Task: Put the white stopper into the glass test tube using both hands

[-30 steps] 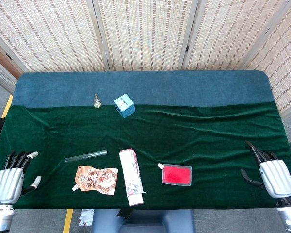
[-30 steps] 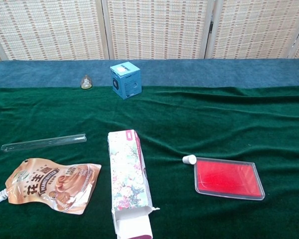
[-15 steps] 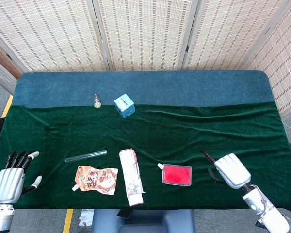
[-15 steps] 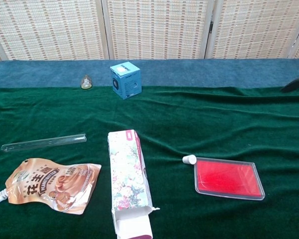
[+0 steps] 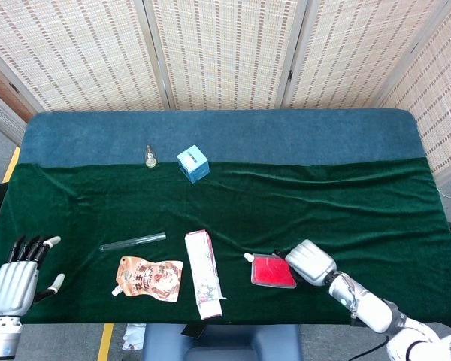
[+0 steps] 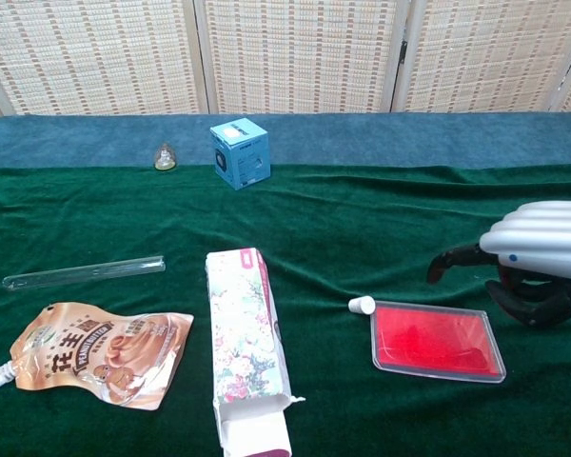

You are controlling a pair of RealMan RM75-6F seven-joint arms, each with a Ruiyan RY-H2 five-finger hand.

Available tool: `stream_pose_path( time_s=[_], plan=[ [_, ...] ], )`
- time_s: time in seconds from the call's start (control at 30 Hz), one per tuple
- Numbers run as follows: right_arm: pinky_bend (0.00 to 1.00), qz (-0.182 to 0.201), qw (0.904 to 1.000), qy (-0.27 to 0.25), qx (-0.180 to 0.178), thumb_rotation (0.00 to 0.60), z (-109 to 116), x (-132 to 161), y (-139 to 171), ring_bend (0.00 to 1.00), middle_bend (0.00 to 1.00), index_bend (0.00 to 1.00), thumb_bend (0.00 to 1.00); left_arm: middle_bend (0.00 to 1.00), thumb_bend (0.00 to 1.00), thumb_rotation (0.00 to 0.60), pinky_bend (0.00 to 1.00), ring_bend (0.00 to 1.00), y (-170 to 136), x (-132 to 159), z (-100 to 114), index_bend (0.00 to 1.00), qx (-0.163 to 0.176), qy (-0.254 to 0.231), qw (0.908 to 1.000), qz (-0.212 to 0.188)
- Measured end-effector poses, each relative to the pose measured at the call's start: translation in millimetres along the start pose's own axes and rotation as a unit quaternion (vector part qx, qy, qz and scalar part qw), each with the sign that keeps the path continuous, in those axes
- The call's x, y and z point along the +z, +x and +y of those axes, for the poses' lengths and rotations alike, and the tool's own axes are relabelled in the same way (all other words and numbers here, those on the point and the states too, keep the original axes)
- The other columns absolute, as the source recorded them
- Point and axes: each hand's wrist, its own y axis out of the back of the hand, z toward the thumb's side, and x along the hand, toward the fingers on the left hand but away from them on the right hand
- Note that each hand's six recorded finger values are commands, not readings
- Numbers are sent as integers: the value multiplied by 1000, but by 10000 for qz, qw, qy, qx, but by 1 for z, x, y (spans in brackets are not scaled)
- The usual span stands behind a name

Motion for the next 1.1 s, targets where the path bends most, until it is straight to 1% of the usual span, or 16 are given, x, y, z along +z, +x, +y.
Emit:
stream_pose_path(
  time_s=[0.1,0.27,0.47,0.67,0.87,0.97,1.1],
  plan=[
    [1000,171,9998,42,68,440,3,12,-13,1000,988,194,865,215,343,600,0,141,0,-1,-1,219,-19,-1,10000,16],
    [1000,422,9991,65,68,441,9,32,-31,1000,990,196,865,215,343,600,0,141,1,-4,-2,219,-21,-9,10000,40],
    [1000,552,9983,154,123,439,9,44,-45,1000,992,199,865,215,343,600,0,140,0,-8,-2,219,-32,-19,10000,80],
    [1000,508,9985,165,96,441,8,45,-42,1000,992,209,865,215,344,600,0,141,-2,-12,-3,219,-33,-21,9999,130],
    [1000,375,9991,160,78,441,7,38,-33,1000,992,211,866,215,344,600,0,141,-1,-9,-4,219,-48,-24,9999,95],
    [1000,337,9993,156,86,440,7,35,-35,1000,992,211,866,215,344,600,0,141,-1,-8,-5,218,-50,-20,10000,80],
    [1000,378,9991,174,79,439,7,38,-43,1000,992,211,866,215,343,600,0,141,-2,-10,-5,219,-55,-8,9999,110]
  ],
)
